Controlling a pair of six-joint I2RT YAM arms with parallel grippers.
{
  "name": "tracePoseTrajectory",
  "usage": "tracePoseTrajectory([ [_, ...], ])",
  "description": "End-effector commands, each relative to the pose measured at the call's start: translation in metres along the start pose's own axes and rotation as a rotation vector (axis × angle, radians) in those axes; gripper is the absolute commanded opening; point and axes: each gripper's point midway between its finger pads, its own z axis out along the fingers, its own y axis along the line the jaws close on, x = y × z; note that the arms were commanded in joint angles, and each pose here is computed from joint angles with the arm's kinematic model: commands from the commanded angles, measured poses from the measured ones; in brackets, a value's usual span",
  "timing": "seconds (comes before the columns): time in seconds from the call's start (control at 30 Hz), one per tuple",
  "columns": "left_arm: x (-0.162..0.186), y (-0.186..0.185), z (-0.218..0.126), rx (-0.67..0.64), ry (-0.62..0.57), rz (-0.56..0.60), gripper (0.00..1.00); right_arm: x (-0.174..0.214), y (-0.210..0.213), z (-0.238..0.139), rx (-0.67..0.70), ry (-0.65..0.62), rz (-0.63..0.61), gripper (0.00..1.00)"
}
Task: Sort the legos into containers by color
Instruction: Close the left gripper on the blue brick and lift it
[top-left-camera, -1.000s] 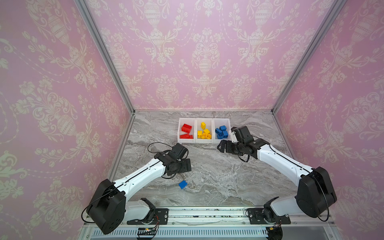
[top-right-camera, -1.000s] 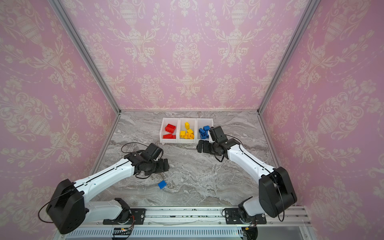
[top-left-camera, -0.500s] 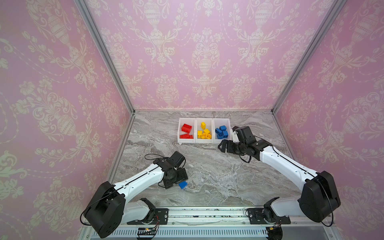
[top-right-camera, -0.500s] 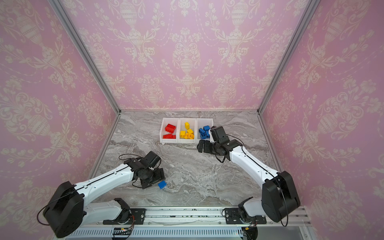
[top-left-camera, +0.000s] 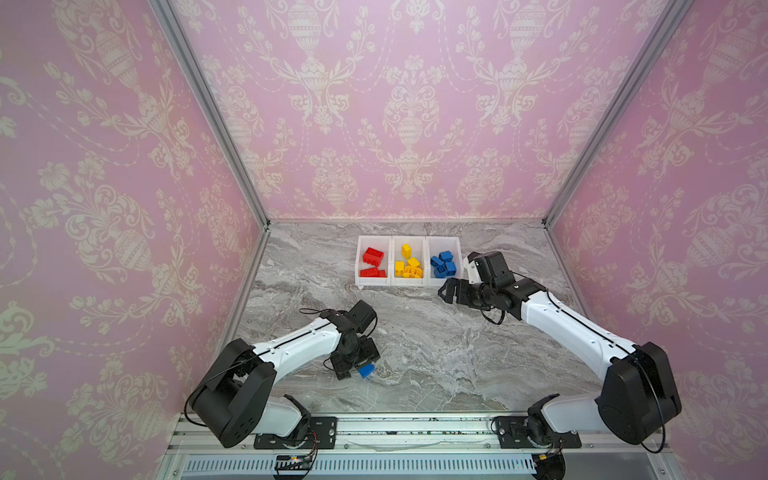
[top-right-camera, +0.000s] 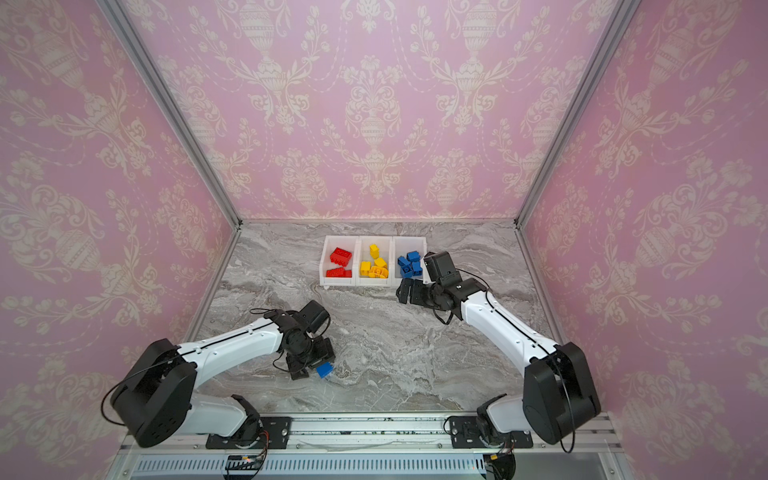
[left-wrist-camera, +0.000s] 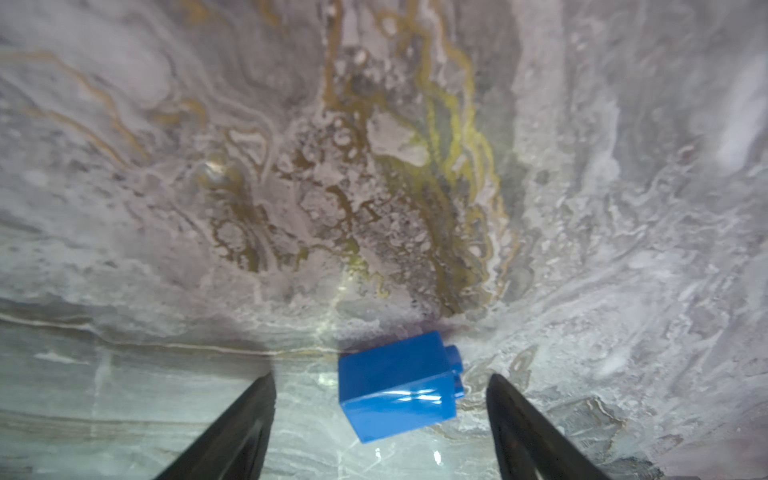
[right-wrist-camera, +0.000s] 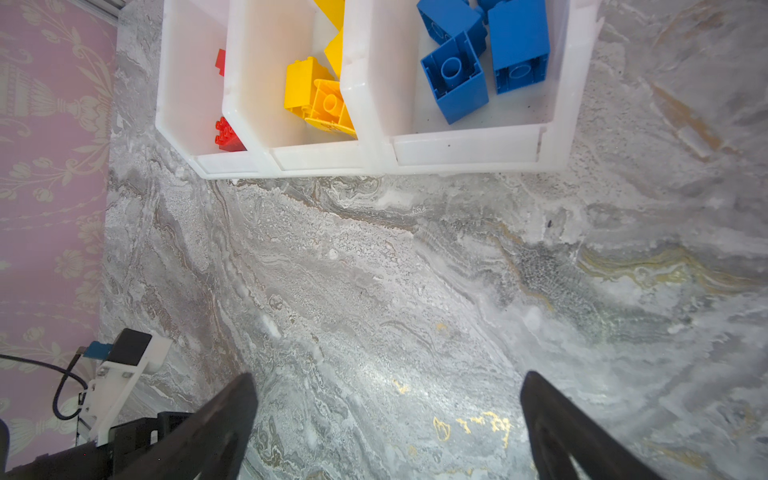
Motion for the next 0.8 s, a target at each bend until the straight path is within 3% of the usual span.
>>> tracePoseTrajectory([
  [0.0, 0.001, -0.007, -0.005, -0.014, 0.015, -0.01, 0.8, 0.002, -0.002, -0.004, -0.013, -0.007, 0.006, 1.0],
  [0.3, 0.008, -0.005, 0.001, -0.085, 0.05, 0.003, 0.74, 0.0, -0.01, -0.006, -0.007, -0.007, 0.02, 1.0],
  [0.77, 0.007, -0.002, -0.001, -0.143, -0.004, -0.044, 0.68, -0.001, -0.015, -0.006, -0.017, -0.006, 0.043, 1.0],
])
